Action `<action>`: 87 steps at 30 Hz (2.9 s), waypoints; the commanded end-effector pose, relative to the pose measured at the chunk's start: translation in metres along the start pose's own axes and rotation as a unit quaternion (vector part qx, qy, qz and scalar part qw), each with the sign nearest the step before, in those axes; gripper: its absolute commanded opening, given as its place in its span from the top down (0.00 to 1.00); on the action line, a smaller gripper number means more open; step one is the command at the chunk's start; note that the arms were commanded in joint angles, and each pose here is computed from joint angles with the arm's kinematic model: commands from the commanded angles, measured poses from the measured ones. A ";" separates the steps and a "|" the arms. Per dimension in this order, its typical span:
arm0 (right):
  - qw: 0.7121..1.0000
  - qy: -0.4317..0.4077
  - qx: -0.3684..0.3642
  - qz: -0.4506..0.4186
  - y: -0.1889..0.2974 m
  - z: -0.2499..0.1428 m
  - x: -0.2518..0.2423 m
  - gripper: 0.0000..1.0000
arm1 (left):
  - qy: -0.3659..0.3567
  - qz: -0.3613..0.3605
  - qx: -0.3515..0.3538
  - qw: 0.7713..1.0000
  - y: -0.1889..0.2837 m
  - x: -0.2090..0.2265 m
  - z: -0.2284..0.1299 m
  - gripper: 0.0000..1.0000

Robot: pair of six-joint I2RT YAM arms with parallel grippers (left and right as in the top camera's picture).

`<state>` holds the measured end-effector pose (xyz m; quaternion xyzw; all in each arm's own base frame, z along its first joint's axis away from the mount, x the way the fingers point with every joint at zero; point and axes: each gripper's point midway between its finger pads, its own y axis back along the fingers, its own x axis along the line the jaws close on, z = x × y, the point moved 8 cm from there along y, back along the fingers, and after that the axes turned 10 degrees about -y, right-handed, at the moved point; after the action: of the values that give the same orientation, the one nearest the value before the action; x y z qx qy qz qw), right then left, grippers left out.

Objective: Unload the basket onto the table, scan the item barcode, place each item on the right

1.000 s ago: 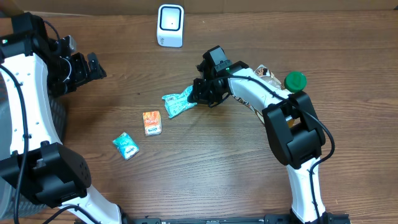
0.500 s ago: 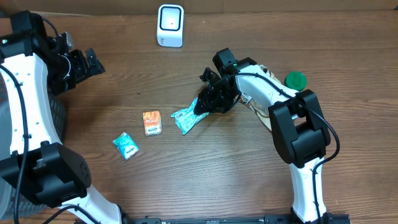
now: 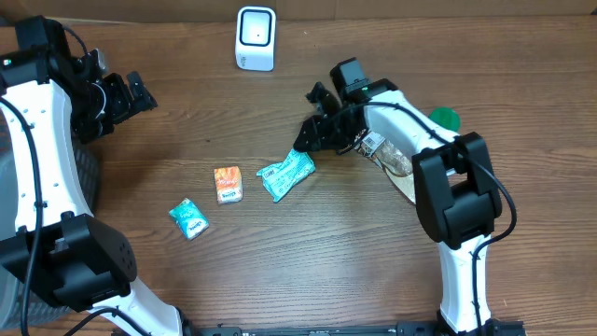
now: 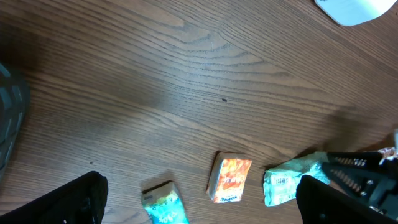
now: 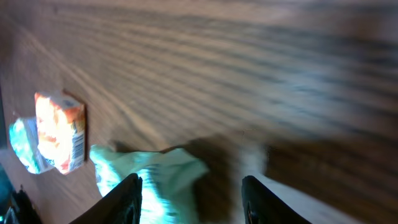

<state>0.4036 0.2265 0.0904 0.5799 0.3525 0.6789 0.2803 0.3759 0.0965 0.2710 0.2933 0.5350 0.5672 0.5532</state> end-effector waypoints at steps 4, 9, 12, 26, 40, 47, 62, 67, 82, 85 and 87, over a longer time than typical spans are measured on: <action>0.997 -0.025 0.066 -0.004 -0.033 -0.036 0.016 0.66 | 0.000 -0.006 -0.013 1.000 0.007 -0.004 0.002 0.00; 0.994 -0.081 0.070 -0.011 -0.036 -0.041 0.005 0.83 | 0.000 -0.006 -0.013 1.000 0.007 -0.004 0.002 0.00; 0.994 -0.087 0.073 -0.001 -0.036 -0.041 0.007 0.89 | 0.000 -0.006 -0.013 1.000 0.007 -0.004 0.002 0.00; 0.994 -0.089 0.048 0.029 -0.001 -0.019 0.018 0.57 | 0.000 -0.006 -0.013 1.000 0.007 -0.004 0.002 0.00; 0.988 -0.127 0.089 0.010 -0.024 -0.043 0.015 0.62 | 0.000 -0.006 -0.013 1.000 0.007 -0.004 0.002 0.00; 0.988 -0.128 0.089 0.009 -0.036 -0.050 0.020 0.96 | 0.000 -0.006 -0.013 1.000 0.007 -0.004 0.002 0.00; 0.993 -0.062 -0.074 0.072 0.120 -0.027 0.078 0.96 | 0.000 -0.006 -0.013 1.000 0.007 -0.004 0.002 0.00; 0.989 -0.033 -0.118 0.085 0.181 -0.059 0.112 0.96 | 0.000 -0.005 -0.013 1.000 0.007 -0.004 0.002 0.00; 0.976 -0.110 -0.187 0.020 0.238 -0.071 0.128 0.96 | 0.000 -0.004 -0.013 1.000 0.007 -0.004 0.002 0.00; 0.973 -0.091 -0.210 -0.017 0.245 -0.043 0.138 0.96 | 0.000 -0.004 -0.013 1.000 0.007 -0.004 0.002 0.00; 0.968 -0.060 -0.239 -0.055 0.242 -0.015 0.147 0.96 | 0.000 -0.004 -0.013 1.000 0.007 -0.004 0.002 0.00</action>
<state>0.3431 0.1846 0.3611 0.5796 0.1919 0.6707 0.4211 0.3765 0.0967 0.2712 0.2925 0.5336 0.5682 0.5540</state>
